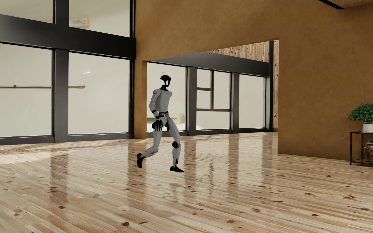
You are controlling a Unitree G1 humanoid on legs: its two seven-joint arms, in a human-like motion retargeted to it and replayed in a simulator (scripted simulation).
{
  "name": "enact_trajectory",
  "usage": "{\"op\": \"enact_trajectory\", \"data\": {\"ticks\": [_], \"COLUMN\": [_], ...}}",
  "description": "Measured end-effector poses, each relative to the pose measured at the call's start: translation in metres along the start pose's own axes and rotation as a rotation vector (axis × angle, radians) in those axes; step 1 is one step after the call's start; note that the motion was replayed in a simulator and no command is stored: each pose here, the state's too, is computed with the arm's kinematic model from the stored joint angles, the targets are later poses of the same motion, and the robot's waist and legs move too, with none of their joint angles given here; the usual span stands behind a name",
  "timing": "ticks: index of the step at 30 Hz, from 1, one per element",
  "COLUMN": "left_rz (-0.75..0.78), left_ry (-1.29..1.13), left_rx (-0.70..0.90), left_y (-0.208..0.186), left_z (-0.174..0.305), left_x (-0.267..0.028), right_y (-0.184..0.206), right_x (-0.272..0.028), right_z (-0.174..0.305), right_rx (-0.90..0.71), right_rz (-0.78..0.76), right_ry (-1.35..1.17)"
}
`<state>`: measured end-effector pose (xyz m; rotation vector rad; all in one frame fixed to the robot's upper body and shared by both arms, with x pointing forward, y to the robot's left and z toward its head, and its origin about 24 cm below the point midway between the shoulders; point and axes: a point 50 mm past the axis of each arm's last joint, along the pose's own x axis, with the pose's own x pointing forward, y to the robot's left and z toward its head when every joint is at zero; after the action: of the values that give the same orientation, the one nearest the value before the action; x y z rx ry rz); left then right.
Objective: Head to the fabric bench
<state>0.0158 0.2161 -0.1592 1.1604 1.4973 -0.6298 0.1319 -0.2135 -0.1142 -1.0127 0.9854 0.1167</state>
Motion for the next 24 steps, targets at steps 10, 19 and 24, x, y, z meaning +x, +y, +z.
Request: {"op": "enact_trajectory", "data": {"ticks": [10, 19, 24], "left_rz": [1.058, 0.66, -0.024], "left_ry": [-0.753, -0.329, -0.12], "left_rx": [-0.089, -0.165, 0.077], "left_y": [0.273, 0.182, -0.001], "left_z": [0.158, 0.082, 0.016], "left_x": [-0.167, -0.051, 0.003], "right_y": [0.078, 0.078, 0.015], "right_x": [-0.051, -0.034, -0.01], "right_z": [-0.08, -0.046, 0.03], "right_rx": [0.138, 0.094, 0.129], "right_rz": [0.25, 0.258, 0.048], "right_ry": [0.222, 0.146, -0.171]}}
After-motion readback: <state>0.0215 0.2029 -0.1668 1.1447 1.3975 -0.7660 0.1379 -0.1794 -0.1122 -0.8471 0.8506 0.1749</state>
